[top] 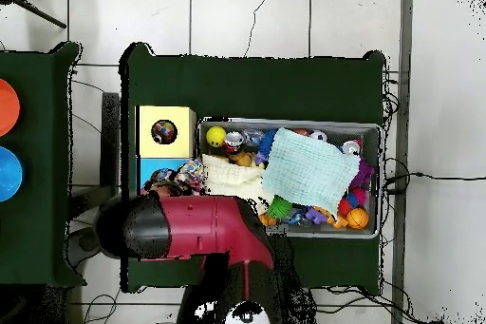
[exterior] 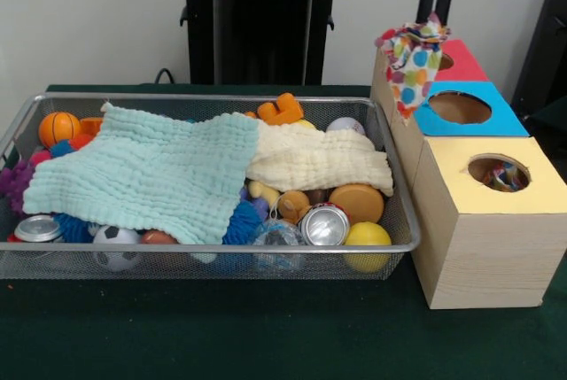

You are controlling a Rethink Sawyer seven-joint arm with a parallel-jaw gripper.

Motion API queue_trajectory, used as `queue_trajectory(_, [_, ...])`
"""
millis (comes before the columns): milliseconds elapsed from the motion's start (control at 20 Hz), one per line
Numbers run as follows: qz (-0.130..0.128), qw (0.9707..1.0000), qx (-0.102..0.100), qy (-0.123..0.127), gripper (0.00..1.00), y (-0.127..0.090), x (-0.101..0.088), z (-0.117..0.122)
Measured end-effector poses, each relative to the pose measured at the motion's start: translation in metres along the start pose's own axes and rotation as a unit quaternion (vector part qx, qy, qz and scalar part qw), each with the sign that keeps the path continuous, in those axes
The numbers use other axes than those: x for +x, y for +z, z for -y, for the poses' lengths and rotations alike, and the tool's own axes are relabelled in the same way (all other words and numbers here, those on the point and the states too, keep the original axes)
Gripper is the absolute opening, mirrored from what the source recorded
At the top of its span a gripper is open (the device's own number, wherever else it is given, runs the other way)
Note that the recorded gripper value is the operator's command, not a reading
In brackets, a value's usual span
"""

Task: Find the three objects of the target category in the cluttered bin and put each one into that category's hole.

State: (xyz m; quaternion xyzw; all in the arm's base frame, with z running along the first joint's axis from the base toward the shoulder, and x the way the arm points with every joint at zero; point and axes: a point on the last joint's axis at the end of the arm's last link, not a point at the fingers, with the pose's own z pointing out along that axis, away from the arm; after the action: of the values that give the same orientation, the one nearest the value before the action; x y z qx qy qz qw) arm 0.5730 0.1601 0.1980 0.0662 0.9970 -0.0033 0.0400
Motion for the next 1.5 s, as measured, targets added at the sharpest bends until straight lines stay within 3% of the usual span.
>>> queue_trajectory(500, [0.032,0.9994,-0.01,-0.009,0.0,0.0,-0.042,-0.037])
queue_trajectory(950, [0.039,0.9991,-0.018,0.0,0.0,0.024,-0.075,-0.057])
queue_trajectory(1150, [0.034,0.9993,-0.017,0.002,0.0,0.046,-0.084,-0.066])
queue_trajectory(1500, [0.02,0.9997,-0.016,0.002,0.0,0.069,-0.081,-0.075])
